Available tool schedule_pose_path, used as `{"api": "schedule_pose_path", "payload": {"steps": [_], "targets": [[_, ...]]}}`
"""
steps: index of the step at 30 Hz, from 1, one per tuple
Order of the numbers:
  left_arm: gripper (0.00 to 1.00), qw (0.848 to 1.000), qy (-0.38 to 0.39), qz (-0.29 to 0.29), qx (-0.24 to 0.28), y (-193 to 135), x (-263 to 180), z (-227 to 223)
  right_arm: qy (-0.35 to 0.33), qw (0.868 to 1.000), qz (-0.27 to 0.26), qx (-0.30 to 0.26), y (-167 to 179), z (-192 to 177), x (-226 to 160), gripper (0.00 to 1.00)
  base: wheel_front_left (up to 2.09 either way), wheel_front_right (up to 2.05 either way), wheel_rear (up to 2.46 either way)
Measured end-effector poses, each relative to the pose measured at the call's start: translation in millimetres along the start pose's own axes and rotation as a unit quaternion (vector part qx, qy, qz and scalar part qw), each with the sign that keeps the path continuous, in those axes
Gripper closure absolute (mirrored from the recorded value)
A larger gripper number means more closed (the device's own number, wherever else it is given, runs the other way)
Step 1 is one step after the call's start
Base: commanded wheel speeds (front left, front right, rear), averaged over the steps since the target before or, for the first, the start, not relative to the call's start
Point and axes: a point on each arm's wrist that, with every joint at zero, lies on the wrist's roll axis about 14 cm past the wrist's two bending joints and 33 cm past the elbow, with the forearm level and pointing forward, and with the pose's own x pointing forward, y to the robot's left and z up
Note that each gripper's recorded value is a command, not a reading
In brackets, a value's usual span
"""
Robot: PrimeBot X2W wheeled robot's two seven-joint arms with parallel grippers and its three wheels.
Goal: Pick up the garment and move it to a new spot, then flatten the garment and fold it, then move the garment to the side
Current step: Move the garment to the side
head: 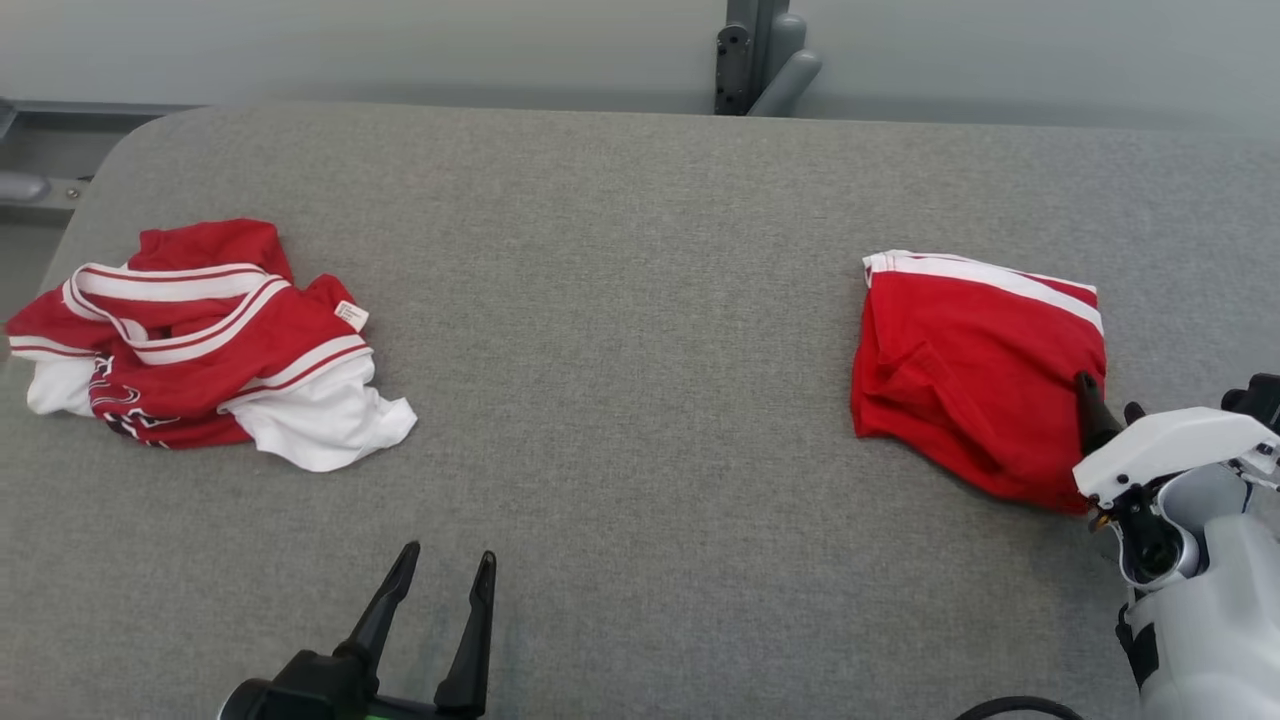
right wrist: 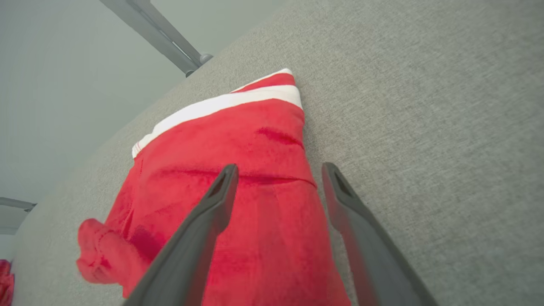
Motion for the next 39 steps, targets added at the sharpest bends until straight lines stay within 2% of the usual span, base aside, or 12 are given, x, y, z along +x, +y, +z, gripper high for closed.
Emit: {"api": "schedule_pose_path", "payload": {"steps": [2, 10, 11, 12, 13, 24, 28, 31, 34, 39], "targets": [[0.00, 1.000, 0.002, 0.005, 0.001, 3.1, -1.0, -1.2, 0.004, 1.000, -0.003, 0.019, 2.9, -2.8, 9.5, 0.00, 0.00, 0.00, 0.00], [0.00, 1.000, 0.013, 0.026, -0.001, 13.3, -5.4, -7.1, 0.045, 0.998, -0.037, 0.038, -4.8, -27.2, 34.1, 0.00, 0.00, 0.00, 0.00], [0.00, 1.000, 0.014, 0.027, -0.002, 13.8, -5.2, -7.4, 0.045, 0.997, -0.039, 0.041, -4.8, -27.6, 35.6, 0.49, 0.00, 0.00, 0.00], [0.00, 1.000, 0.014, 0.026, -0.002, 13.8, -4.7, -7.5, 0.044, 0.997, -0.041, 0.045, -4.8, -27.1, 37.1, 0.85, 0.00, 0.00, 0.00], [0.00, 1.000, 0.014, 0.025, -0.003, 12.8, -3.4, -7.5, 0.043, 0.997, -0.042, 0.046, -4.3, -25.7, 38.2, 1.00, 0.00, 0.00, 0.00], [0.00, 1.000, 0.000, -0.008, -0.015, -4.5, 21.8, 0.0, -0.021, 1.000, -0.006, 0.008, 18.2, 18.8, 43.4, 1.00, 0.00, 0.00, 0.00], [0.00, 0.999, -0.001, -0.039, -0.022, -23.7, 34.9, -0.7, -0.027, 0.999, 0.001, -0.016, 15.5, 27.4, 36.0, 1.00, 0.00, 0.00, 0.00], [0.00, 0.997, -0.006, -0.075, -0.024, -43.2, 50.3, 2.6, -0.040, 0.999, -0.018, -0.028, -6.6, 40.8, 28.2, 1.00, 0.00, 0.00, 0.00], [0.00, 0.994, -0.009, -0.108, -0.024, -59.7, 65.5, 3.6, -0.053, 0.996, -0.054, -0.041, -42.8, 55.6, 19.2, 1.00, 0.00, 0.00, 0.00], [0.00, 0.990, -0.004, -0.138, -0.030, -72.8, 86.8, -1.5, -0.059, 0.990, -0.109, -0.072, -94.1, 65.8, 13.1, 1.00, 0.00, 0.00, 0.00]]}}
